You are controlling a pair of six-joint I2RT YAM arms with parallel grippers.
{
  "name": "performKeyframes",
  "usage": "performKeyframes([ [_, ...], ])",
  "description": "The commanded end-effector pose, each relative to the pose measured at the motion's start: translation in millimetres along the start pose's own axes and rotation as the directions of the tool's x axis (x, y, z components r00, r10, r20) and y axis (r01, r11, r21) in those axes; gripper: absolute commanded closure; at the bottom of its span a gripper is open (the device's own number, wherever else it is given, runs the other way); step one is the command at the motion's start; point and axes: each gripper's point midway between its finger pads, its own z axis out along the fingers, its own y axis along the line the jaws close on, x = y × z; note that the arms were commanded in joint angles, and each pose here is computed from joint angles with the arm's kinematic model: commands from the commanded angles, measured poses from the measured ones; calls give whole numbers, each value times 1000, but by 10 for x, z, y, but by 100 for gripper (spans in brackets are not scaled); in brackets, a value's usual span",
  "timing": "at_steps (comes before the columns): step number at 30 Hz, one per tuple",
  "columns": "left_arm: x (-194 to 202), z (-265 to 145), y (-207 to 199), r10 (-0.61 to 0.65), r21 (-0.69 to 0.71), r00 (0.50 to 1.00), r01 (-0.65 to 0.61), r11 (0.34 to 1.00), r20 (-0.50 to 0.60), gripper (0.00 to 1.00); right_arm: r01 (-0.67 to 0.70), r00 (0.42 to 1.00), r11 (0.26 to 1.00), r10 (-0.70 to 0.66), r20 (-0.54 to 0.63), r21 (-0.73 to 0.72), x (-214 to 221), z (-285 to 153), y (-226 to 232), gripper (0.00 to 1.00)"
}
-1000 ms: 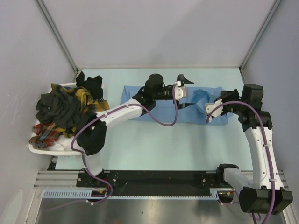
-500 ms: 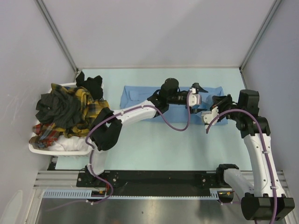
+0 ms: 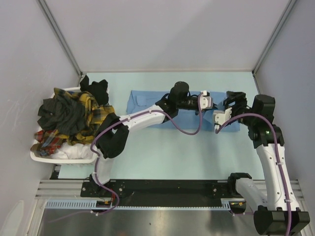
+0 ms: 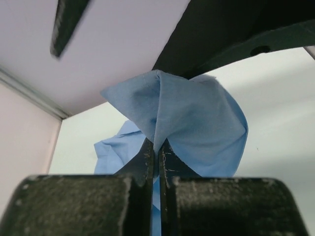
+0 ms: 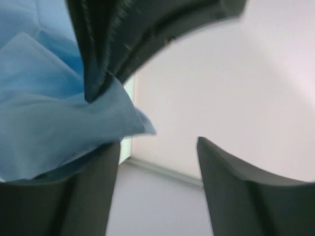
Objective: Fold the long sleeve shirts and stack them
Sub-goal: Fold the shirt
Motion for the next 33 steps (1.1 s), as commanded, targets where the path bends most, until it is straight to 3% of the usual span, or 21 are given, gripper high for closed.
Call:
performKeyframes([
  [1, -144, -186, 355, -111, -127, 993, 115, 985, 38, 100, -358, 912, 919, 382, -149, 167, 519, -99, -317, 26],
  [2, -70, -248, 440, -182, -160, 983, 185, 970, 38, 100, -432, 874, 882, 461, -155, 187, 642, -154, -314, 12],
  [3, -54, -278, 531, -203, -189, 978, 209, 959, 48, 100, -562, 792, 795, 597, -128, 226, 840, -258, -315, 3],
  [6, 2, -388, 737, -281, -257, 956, 292, 921, 80, 100, -747, 637, 632, 769, -49, 203, 943, -332, -351, 0],
  [7, 12, -412, 790, -291, -280, 953, 304, 911, 86, 100, -856, 481, 479, 876, -42, 195, 968, -392, -219, 0],
  [9, 23, -428, 831, -313, -298, 944, 330, 896, 104, 100, -936, 335, 331, 942, 19, 119, 854, -403, -191, 0],
  [10, 27, -438, 849, -321, -311, 941, 339, 888, 110, 100, -982, 171, 168, 985, 20, 85, 843, -410, -87, 1],
  [12, 33, -452, 886, -328, -331, 937, 350, 876, 123, 100, -1000, -12, -12, 998, 57, -12, 699, -376, -57, 0],
  [13, 24, -457, 907, -340, -342, 931, 366, 866, 135, 100, -985, -166, -163, 985, 48, -59, 638, -343, 15, 0],
  [15, 5, -473, 932, -351, -353, 923, 385, 853, 158, 100, -951, -279, -267, 958, 65, -155, 532, -294, -26, 0],
  [16, -2, -470, 939, -354, -353, 921, 390, 850, 164, 100, -887, -426, -409, 904, 41, -214, 470, -242, -4, 0],
  [17, -15, -472, 939, -356, -353, 919, 394, 849, 170, 100, -861, -472, -451, 880, 42, -234, 475, -212, -27, 0],
  [18, -27, -471, 940, -361, -351, 916, 401, 846, 177, 100, -865, -469, -439, 879, 82, -243, 571, -164, -111, 0],
  [19, -28, -470, 936, -364, -349, 914, 404, 845, 178, 100, -769, -609, -577, 792, 40, -276, 541, -101, -57, 0],
  [20, -33, -471, 931, -368, -347, 912, 408, 844, 179, 100, -739, -644, -609, 764, 38, -287, 562, -60, -56, 0],
  [21, -37, -470, 929, -368, -345, 912, 409, 845, 181, 100, -767, -612, -566, 786, 80, -301, 621, -19, -133, 0],
  [23, -26, -463, 913, -370, -338, 912, 410, 847, 177, 100, -676, -700, -652, 713, 24, -343, 530, 98, -83, 0],
  [24, -23, -463, 912, -369, -339, 913, 408, 848, 175, 100, -701, -672, -614, 739, 47, -364, 520, 134, -151, 0],
  [26, 0, -459, 899, -373, -336, 912, 409, 848, 168, 100, -653, -709, -648, 705, 15, -391, 421, 223, -176, 0],
  [28, 10, -465, 894, -375, -339, 912, 409, 847, 164, 100, -676, -684, -611, 728, 43, -412, 389, 248, -274, 0],
  [33, 7, -488, 848, -381, -334, 910, 415, 847, 165, 100, -655, -698, -623, 716, 27, -427, 348, 398, -321, 0],
])
